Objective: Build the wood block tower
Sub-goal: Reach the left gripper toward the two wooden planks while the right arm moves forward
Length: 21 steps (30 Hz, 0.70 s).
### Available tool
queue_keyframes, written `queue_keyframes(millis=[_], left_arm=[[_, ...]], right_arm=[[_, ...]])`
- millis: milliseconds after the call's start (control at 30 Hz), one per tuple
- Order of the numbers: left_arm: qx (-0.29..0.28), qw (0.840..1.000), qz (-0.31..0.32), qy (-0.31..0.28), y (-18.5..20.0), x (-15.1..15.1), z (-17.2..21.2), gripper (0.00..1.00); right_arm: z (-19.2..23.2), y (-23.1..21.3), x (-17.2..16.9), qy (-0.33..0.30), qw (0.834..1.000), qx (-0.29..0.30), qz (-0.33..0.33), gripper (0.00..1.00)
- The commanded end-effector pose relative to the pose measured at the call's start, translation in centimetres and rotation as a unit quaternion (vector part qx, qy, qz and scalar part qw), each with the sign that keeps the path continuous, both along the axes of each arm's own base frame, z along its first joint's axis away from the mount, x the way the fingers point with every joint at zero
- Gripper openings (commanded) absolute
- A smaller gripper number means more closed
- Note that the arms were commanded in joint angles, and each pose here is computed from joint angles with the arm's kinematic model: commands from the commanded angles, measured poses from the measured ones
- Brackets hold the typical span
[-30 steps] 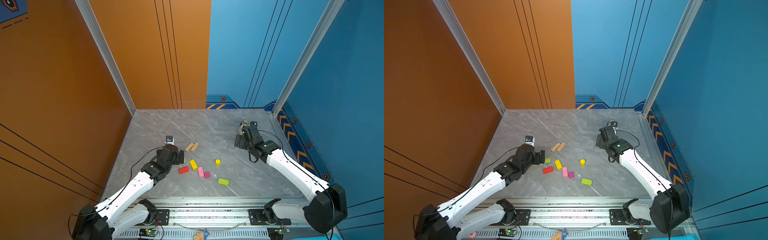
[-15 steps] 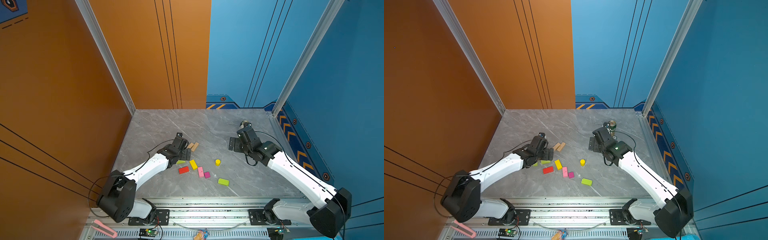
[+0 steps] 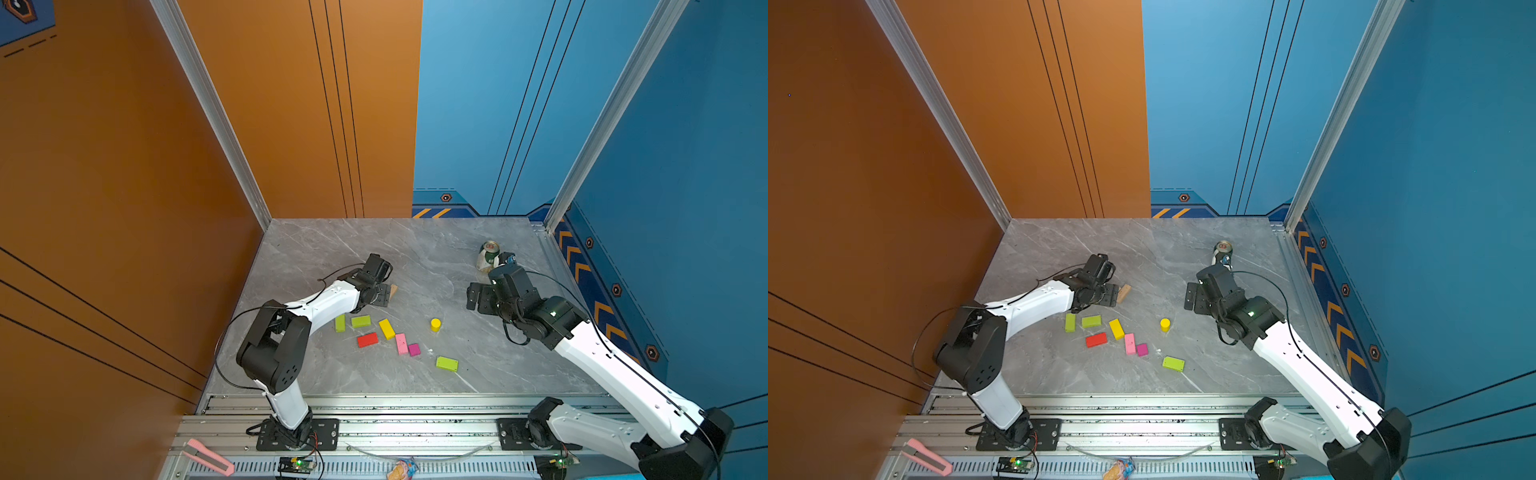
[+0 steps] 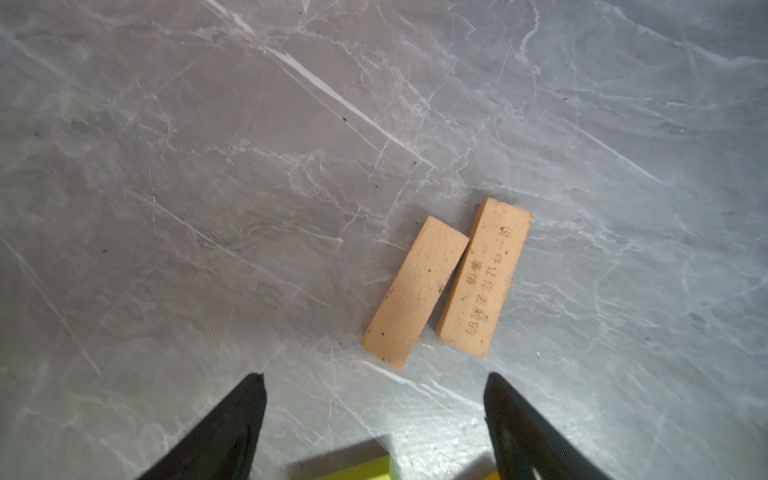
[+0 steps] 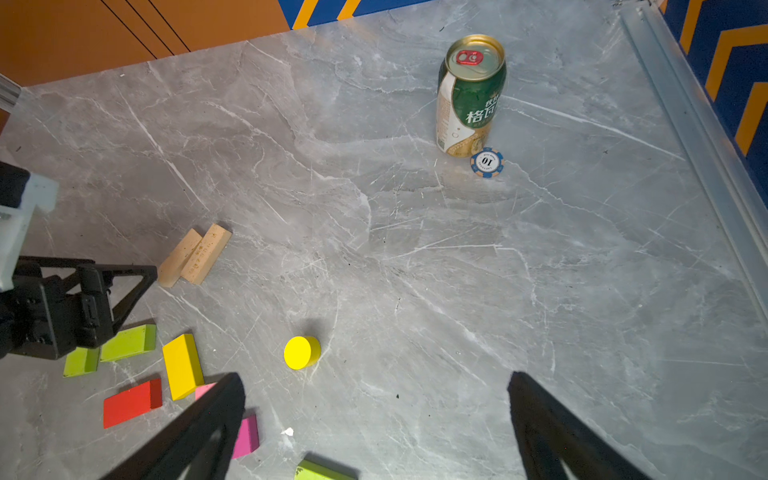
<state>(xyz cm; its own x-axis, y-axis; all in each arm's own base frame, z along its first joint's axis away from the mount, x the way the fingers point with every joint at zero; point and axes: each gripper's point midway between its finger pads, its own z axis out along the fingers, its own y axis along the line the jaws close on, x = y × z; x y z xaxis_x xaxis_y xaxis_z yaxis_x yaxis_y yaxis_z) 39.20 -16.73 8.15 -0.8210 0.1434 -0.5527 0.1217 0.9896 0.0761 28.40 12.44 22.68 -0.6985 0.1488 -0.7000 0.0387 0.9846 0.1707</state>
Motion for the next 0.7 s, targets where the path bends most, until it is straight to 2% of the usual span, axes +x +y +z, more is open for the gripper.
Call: queue_keyframes(millis=[0,667], left_arm=[[0.034,0.999,0.0,0.021,1.0,0.1,-0.6,0.82],[0.055,0.997,-0.008,0.061,0.5,1.3,-4.0,0.75]], right_arm=[[-0.8,-0.5,-0.7,0.017,1.0,-0.012,0.007,1.0],[-1.9,-0.9,-0.2,0.029,1.0,-0.005,0.003,1.0]])
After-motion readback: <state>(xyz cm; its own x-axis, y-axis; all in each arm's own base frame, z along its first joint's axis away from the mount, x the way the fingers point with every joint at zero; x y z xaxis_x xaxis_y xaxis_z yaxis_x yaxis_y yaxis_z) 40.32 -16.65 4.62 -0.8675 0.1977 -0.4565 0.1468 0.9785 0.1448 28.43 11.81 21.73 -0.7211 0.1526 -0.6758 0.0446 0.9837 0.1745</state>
